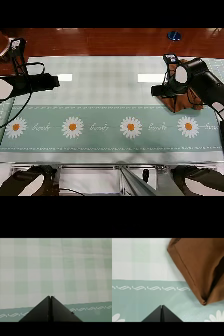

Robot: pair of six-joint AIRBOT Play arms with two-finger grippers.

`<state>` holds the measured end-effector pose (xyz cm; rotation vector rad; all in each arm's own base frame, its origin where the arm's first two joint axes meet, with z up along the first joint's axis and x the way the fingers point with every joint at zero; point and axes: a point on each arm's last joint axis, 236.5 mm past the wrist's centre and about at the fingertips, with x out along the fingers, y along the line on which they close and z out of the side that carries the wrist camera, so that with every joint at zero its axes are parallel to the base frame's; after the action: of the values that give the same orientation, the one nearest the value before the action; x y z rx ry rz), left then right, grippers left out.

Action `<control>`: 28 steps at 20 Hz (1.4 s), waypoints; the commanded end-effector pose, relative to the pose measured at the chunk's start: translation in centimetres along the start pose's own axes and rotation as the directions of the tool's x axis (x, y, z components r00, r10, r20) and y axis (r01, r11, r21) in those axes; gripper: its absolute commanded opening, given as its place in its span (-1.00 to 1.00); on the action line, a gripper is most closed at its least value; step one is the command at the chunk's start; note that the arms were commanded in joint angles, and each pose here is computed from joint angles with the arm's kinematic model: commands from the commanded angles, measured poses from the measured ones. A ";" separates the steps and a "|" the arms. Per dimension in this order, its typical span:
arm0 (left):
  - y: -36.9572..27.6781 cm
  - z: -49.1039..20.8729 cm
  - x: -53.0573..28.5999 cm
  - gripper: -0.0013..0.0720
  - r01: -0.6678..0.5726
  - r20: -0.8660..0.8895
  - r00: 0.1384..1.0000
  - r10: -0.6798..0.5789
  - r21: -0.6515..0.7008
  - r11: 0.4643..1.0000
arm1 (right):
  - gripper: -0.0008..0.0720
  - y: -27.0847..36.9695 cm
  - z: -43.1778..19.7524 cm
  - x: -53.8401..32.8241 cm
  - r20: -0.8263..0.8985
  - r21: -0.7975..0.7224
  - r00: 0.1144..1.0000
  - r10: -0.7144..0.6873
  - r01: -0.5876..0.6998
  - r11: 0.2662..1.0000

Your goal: Fold the shirts.

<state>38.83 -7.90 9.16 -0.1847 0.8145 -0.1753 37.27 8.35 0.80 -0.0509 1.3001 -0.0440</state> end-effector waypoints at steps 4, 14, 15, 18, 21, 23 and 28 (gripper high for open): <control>0.1 0.0 0.0 -0.93 -0.001 0.000 1.000 0.001 -0.001 1.000 | -0.93 0.0 0.0 0.0 -0.001 -0.001 1.000 0.000 0.000 1.000; 0.1 0.0 0.0 -0.93 -0.001 0.000 1.000 0.001 0.000 1.000 | -0.93 0.0 0.0 0.0 -0.001 -0.001 1.000 0.000 0.000 1.000; 0.1 0.0 0.0 -0.93 -0.001 0.000 1.000 0.001 -0.001 1.000 | -0.93 0.0 0.0 0.0 -0.001 -0.001 1.000 0.000 0.000 1.000; 0.1 0.0 0.0 -0.92 -0.001 0.000 1.000 0.001 -0.001 1.000 | -0.93 0.2 0.6 0.0 0.026 -0.002 1.000 0.006 -0.006 1.000; 0.0 0.7 0.0 -0.93 0.000 0.030 1.000 0.000 0.000 1.000 | -0.93 -1.0 2.7 -0.2 0.115 -0.032 0.992 -0.043 0.047 0.998; -0.2 1.8 0.0 -0.93 0.006 0.076 0.997 -0.006 -0.003 1.000 | -0.93 -1.0 2.9 -0.2 0.123 -0.033 0.991 -0.042 0.046 0.998; 0.2 3.4 1.8 0.40 0.000 0.139 0.990 0.002 -0.013 1.000 | 0.17 -6.2 8.9 -2.3 0.370 -0.112 0.897 -0.243 0.302 0.947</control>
<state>41.29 -7.82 10.35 -0.1989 0.7075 -0.1637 41.95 5.59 2.91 -0.2071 1.0894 -0.0882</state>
